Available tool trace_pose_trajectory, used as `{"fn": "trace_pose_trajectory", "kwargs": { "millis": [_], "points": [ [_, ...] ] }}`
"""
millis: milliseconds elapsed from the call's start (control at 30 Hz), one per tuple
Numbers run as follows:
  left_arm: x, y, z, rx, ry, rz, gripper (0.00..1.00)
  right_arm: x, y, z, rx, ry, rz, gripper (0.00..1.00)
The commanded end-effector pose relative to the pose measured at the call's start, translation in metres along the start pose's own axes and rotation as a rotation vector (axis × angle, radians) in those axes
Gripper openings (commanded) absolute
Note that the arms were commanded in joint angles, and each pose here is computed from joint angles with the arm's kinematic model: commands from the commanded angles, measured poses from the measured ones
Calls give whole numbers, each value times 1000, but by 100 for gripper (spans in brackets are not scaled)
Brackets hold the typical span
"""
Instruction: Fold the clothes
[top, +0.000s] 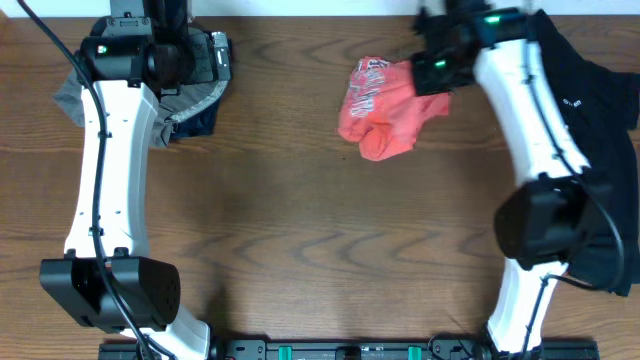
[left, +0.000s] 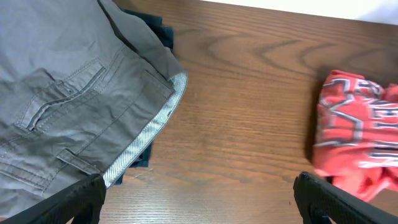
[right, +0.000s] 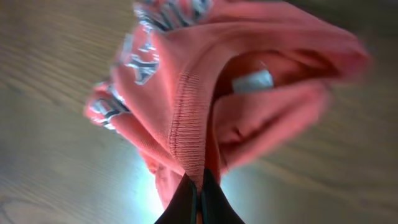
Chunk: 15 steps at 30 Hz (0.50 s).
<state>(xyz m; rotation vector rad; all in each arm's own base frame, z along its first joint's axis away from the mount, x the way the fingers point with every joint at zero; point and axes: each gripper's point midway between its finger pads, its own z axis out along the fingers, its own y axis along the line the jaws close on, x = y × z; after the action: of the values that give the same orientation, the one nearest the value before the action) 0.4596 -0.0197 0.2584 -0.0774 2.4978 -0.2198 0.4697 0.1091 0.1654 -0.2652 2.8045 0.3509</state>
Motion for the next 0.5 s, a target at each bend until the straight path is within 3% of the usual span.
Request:
{"fn": "trace_pose_trajectory", "kwargs": {
  "millis": [0,300,467],
  "points": [
    [5,6,8,-17,23,6,98,22,-25,17,29,90,61,1],
    [6,6,8,-17,27,6,98,81,-58,62,62,257,163,3],
    [10,6,7,-19,44,4,98,93,-81,79,98,252,205,6]
  ]
}}
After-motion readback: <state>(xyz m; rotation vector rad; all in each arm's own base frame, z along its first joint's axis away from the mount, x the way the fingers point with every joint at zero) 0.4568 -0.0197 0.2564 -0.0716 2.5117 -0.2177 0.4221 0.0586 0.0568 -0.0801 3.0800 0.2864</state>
